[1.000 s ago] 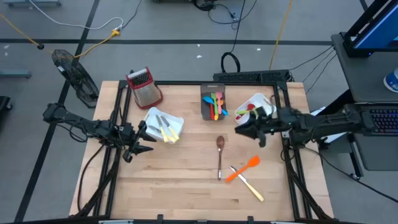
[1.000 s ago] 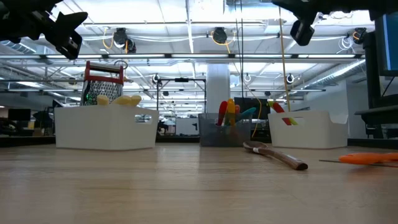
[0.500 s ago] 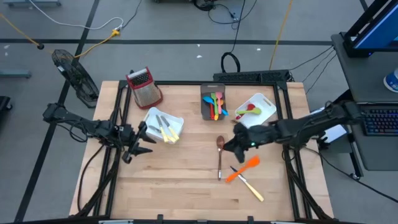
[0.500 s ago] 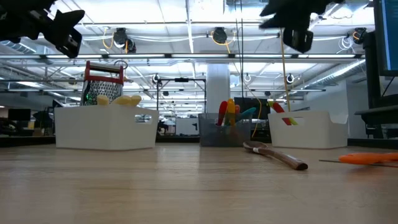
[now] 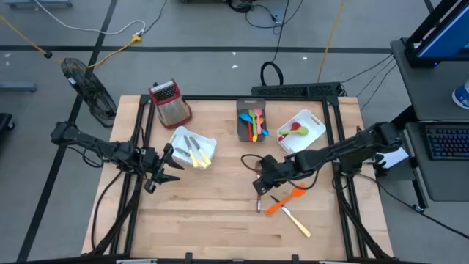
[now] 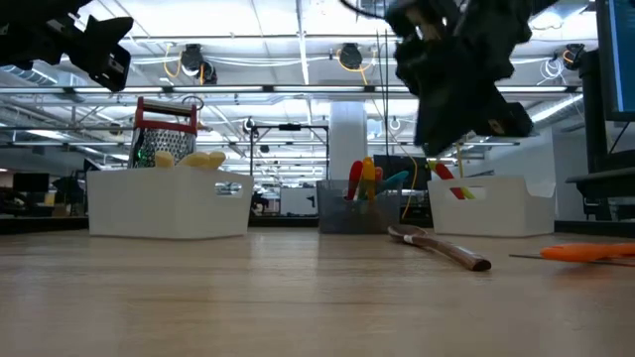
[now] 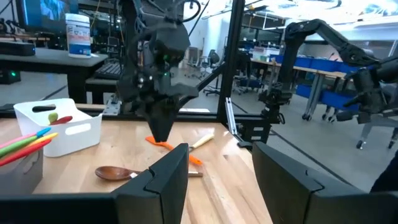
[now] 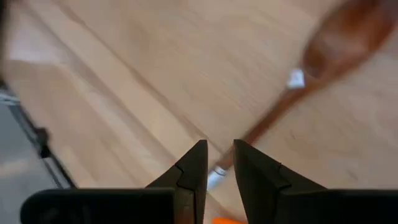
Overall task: Pick & Place Kitchen Items
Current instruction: Put the wooden slotted spoon into the right white bin
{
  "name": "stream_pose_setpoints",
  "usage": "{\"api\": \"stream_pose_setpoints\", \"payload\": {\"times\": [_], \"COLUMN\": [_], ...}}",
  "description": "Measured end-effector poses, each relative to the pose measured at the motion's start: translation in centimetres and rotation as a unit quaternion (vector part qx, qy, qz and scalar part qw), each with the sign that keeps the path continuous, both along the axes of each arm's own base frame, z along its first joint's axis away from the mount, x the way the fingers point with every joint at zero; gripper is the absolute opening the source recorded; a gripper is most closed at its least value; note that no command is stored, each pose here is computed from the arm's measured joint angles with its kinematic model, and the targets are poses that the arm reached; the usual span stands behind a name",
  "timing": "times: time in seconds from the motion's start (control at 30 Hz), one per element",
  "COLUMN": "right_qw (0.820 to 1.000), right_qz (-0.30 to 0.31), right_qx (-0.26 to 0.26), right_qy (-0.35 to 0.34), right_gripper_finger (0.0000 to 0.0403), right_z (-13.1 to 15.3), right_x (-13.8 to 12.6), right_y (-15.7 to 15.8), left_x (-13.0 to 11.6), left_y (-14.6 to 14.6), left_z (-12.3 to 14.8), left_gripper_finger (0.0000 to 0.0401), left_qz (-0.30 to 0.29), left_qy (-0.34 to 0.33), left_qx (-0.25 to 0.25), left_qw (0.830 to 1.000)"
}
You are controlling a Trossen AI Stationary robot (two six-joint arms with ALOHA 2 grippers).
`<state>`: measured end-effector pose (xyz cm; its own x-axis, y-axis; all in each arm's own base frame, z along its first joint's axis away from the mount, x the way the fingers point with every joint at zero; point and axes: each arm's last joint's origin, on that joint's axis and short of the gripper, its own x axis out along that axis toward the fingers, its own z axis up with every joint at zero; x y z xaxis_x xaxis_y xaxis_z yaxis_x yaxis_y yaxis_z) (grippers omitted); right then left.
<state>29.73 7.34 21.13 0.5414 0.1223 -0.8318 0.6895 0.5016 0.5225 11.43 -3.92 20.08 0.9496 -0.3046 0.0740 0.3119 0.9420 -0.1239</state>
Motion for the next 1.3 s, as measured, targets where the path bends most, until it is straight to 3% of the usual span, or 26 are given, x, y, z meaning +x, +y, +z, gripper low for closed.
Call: {"api": "stream_pose_setpoints", "payload": {"times": [0.2, 0.47, 0.73, 0.97, 1.3], "right_qw": [0.999, 0.999, 0.998, 0.998, 0.997], "right_qz": [-0.021, -0.027, -0.053, -0.051, -0.048], "right_qx": [0.009, 0.009, -0.032, -0.034, -0.017], "right_qy": [0.045, 0.034, 0.022, 0.03, 0.061], "right_gripper_finger": [0.0071, 0.0075, 0.0155, 0.0219, 0.0232], "right_z": [-1.3, -1.1, -1.1, -1.8, -5.3], "right_x": [-0.1, 0.2, 0.3, 0.6, 2.2], "right_y": [0.0, -0.3, -0.6, -0.5, -0.5], "left_x": [0.0, 0.0, 0.0, 0.0, 0.0], "left_y": [0.0, 0.0, 0.0, 0.0, 0.0], "left_z": [-0.1, -0.1, -0.1, -0.1, -0.1], "left_gripper_finger": [0.0182, 0.0182, 0.0182, 0.0182, 0.0182], "left_qz": [0.0, 0.001, 0.001, 0.002, 0.003], "left_qy": [0.002, -0.001, -0.002, -0.003, -0.003], "left_qx": [0.006, 0.018, 0.019, 0.023, 0.025], "left_qw": [1.0, 1.0, 1.0, 1.0, 1.0]}}
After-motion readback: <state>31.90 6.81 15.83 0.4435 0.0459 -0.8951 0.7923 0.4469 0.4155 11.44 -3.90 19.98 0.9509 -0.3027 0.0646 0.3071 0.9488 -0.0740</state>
